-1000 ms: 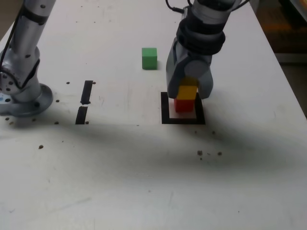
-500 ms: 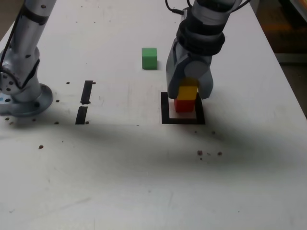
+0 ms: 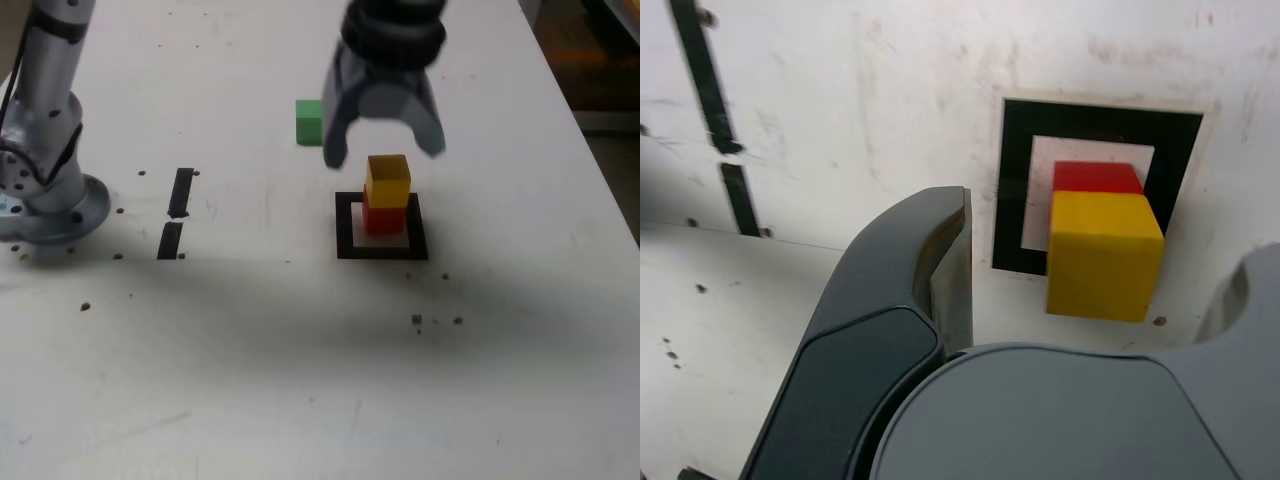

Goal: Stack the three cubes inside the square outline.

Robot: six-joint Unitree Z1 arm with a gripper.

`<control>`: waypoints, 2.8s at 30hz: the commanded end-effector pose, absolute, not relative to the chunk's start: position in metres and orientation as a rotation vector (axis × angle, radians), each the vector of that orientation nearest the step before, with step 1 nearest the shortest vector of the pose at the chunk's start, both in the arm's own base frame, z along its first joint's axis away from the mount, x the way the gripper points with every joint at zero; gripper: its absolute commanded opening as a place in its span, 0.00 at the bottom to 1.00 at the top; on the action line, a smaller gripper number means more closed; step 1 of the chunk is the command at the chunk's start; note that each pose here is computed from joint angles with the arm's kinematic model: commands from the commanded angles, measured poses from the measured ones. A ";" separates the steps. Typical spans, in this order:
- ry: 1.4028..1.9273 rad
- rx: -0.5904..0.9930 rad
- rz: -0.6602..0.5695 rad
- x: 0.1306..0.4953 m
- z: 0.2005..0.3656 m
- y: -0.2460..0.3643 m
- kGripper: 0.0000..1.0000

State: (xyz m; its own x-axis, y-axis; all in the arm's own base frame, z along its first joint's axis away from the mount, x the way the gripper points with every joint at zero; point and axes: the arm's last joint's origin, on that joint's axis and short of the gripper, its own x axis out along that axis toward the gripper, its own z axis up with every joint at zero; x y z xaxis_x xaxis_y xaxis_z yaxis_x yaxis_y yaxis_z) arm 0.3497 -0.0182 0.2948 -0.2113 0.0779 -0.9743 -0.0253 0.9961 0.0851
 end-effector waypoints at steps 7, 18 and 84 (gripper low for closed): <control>1.849 -0.020 0.174 0.296 0.303 0.063 1.00; 1.847 -0.009 0.199 0.279 0.265 0.122 0.99; 1.721 -0.013 0.062 0.316 0.352 0.003 0.21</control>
State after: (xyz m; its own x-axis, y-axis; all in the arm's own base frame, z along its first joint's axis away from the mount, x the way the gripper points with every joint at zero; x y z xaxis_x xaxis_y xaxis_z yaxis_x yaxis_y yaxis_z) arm 0.3153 0.0062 0.3535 -0.1359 0.0281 -0.9903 -0.0474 0.9983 0.0348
